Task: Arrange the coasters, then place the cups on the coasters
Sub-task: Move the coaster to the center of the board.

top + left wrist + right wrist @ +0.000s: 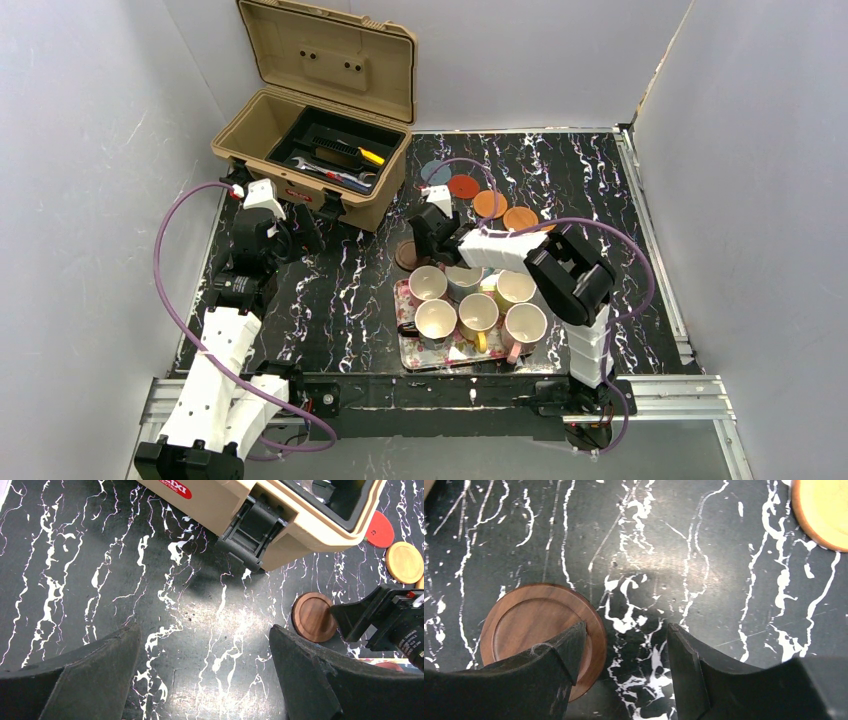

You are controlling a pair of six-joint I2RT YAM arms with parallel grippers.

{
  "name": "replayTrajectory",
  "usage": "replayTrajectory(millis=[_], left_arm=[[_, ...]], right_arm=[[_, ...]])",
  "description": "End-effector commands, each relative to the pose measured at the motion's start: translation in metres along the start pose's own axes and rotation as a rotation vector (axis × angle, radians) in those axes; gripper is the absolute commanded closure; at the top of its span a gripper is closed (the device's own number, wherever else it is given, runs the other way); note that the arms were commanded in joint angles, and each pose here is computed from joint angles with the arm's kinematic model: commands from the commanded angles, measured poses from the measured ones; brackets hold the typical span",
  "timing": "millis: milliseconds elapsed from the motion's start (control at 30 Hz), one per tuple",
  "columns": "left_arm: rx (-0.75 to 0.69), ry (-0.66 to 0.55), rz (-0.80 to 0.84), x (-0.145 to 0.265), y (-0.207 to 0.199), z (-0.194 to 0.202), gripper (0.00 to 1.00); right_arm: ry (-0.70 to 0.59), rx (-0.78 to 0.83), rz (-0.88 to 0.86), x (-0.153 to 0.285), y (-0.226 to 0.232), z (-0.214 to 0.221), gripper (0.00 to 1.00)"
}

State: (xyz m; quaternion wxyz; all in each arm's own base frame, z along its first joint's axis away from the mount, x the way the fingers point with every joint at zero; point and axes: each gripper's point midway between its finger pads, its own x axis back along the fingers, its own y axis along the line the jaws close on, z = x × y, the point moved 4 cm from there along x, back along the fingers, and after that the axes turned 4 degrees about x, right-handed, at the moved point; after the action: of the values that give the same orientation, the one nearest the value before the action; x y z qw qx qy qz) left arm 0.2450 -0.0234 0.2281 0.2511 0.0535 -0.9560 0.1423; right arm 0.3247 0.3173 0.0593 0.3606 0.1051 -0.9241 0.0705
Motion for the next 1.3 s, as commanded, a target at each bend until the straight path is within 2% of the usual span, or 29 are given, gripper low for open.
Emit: replayTrajectory(millis=[0, 1267], left_arm=[[-0.013, -0.007, -0.019, 0.002, 0.003, -0.001, 0.02], [-0.011, -0.003, -0.018, 0.005, 0.004, 0.001, 0.02]], right_arm=[[0.085, 0.040, 0.068, 0.001, -0.030, 0.024, 0.32], [0.172, -0.087, 0.189, 0.037, -0.135, 0.075, 0.32]])
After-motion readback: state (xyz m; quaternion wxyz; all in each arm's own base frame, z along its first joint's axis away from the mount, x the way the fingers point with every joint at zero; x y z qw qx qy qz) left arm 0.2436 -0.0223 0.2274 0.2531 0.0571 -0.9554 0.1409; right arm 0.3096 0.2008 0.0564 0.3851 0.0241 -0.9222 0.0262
